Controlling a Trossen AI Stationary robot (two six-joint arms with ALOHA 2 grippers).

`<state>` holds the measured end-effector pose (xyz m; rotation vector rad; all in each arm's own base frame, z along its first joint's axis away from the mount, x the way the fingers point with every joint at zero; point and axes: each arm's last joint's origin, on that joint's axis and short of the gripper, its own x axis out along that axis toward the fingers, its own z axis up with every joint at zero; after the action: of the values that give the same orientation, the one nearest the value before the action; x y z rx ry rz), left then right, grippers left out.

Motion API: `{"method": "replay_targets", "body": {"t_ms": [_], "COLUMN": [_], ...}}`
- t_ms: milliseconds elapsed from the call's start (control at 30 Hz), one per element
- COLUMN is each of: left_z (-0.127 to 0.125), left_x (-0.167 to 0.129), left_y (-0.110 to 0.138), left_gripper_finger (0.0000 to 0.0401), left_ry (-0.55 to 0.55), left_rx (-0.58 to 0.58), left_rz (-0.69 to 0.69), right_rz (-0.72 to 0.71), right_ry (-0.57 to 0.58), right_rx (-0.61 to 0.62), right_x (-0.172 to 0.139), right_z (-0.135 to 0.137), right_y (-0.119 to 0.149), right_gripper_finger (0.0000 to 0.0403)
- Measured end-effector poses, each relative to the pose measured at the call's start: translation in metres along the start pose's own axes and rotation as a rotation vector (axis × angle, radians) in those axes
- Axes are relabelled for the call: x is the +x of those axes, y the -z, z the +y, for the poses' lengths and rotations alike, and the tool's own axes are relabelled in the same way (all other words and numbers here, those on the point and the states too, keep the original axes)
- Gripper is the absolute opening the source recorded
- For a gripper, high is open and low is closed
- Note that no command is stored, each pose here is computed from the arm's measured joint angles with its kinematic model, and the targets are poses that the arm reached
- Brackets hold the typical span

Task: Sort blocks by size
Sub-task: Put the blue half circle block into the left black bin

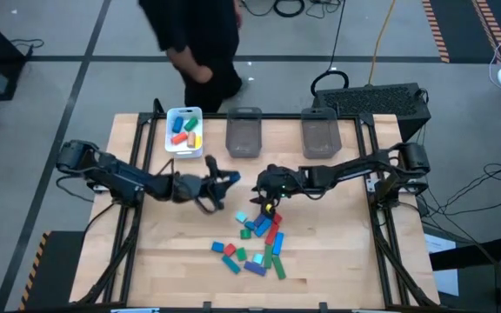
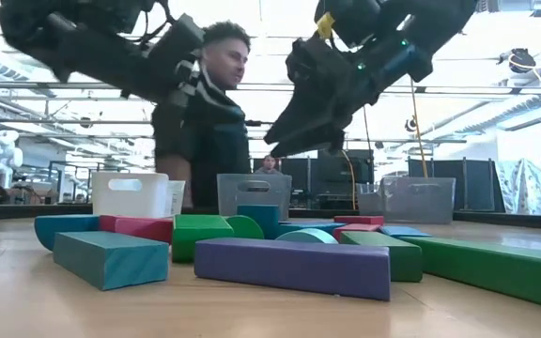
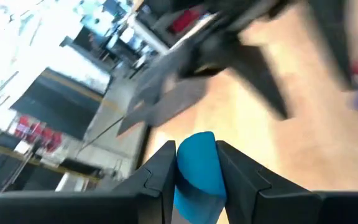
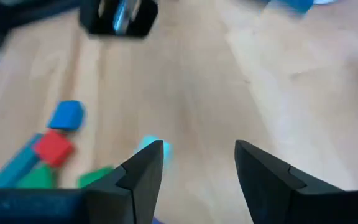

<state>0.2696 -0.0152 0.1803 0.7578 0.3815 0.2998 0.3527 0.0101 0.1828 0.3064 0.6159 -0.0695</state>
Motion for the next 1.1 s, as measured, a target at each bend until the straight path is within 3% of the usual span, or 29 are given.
{"method": "replay_targets", "body": {"t_ms": [200, 667, 833, 1100], "left_z": [0.041, 0.141, 0.15, 0.143], "left_x": [0.021, 0.054, 0.073, 0.108], "left_y": [0.008, 0.026, 0.042, 0.077], "left_gripper_finger": [0.0097, 0.0097, 0.0097, 0.0098], "left_ry": [0.004, 0.017, 0.041, 0.092], "left_rx": [-0.035, -0.297, -0.394, -0.445], "left_rz": [0.059, 0.152, 0.19, 0.354], "right_rz": [0.05, 0.063, 0.08, 0.139], "right_ry": [-0.009, 0.014, 0.037, 0.121], "right_rx": [-0.023, -0.051, -0.048, -0.056], "right_x": [-0.003, -0.003, -0.003, -0.005], "right_z": [0.011, 0.015, 0.014, 0.013], "right_y": [0.007, 0.01, 0.012, 0.021], "right_gripper_finger": [0.0187, 0.0187, 0.0187, 0.0187]}}
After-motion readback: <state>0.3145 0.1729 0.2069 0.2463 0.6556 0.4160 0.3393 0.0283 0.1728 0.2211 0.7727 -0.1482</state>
